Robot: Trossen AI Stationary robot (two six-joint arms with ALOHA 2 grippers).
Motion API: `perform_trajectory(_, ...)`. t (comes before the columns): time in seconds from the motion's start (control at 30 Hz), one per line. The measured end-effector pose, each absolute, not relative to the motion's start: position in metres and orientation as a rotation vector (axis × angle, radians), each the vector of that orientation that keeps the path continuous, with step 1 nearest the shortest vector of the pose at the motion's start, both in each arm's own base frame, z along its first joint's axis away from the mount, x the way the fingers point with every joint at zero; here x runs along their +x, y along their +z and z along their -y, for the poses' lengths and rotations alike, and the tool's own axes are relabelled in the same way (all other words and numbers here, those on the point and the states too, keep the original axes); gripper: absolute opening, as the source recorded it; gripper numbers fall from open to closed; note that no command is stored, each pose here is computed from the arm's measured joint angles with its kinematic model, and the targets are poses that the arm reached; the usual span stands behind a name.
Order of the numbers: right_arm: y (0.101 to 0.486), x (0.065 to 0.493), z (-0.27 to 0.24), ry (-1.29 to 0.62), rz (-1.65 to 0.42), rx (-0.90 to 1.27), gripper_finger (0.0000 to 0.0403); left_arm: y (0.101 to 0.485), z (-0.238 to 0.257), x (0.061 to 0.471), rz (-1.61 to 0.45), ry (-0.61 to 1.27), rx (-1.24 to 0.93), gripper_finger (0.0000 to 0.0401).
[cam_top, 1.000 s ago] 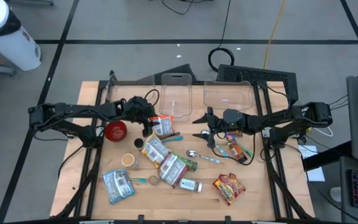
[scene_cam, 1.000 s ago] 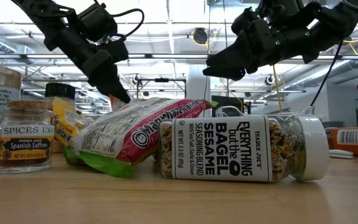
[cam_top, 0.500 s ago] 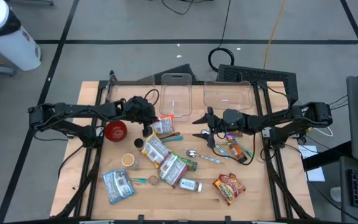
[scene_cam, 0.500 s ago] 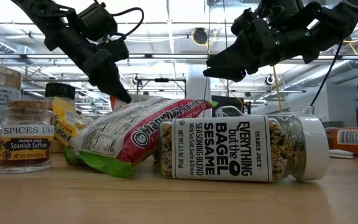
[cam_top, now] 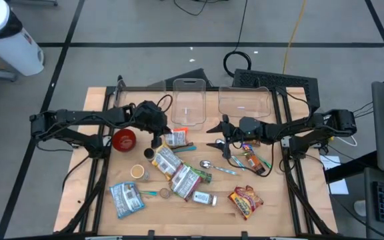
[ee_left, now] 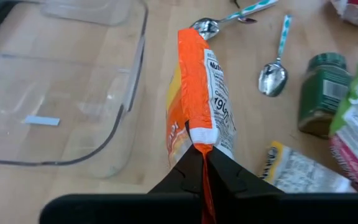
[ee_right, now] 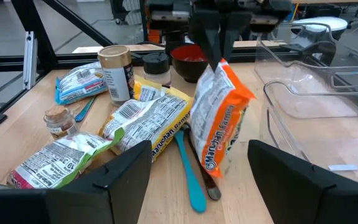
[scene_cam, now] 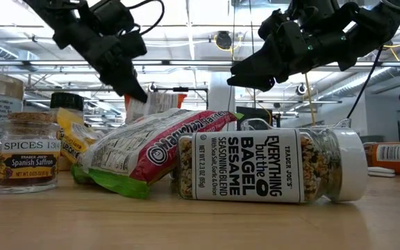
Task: Pick & Place Food Item
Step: Put the orange noodle pack into the middle transparent bin
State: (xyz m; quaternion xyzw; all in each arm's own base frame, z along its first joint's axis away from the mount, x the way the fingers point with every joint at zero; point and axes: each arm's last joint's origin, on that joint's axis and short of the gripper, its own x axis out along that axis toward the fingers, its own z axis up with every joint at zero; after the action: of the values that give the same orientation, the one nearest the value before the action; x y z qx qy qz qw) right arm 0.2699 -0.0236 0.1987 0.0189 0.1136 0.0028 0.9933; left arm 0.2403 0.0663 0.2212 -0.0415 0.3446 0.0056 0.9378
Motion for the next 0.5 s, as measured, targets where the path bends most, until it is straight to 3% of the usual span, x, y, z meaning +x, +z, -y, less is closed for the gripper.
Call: perform_trajectory(0.5, 0.198, 0.27, 0.024, 0.006, -0.232, 0.035, 0.0254, 0.307, -0.048, 0.257, -0.655, -0.09, 0.058, 0.0003)
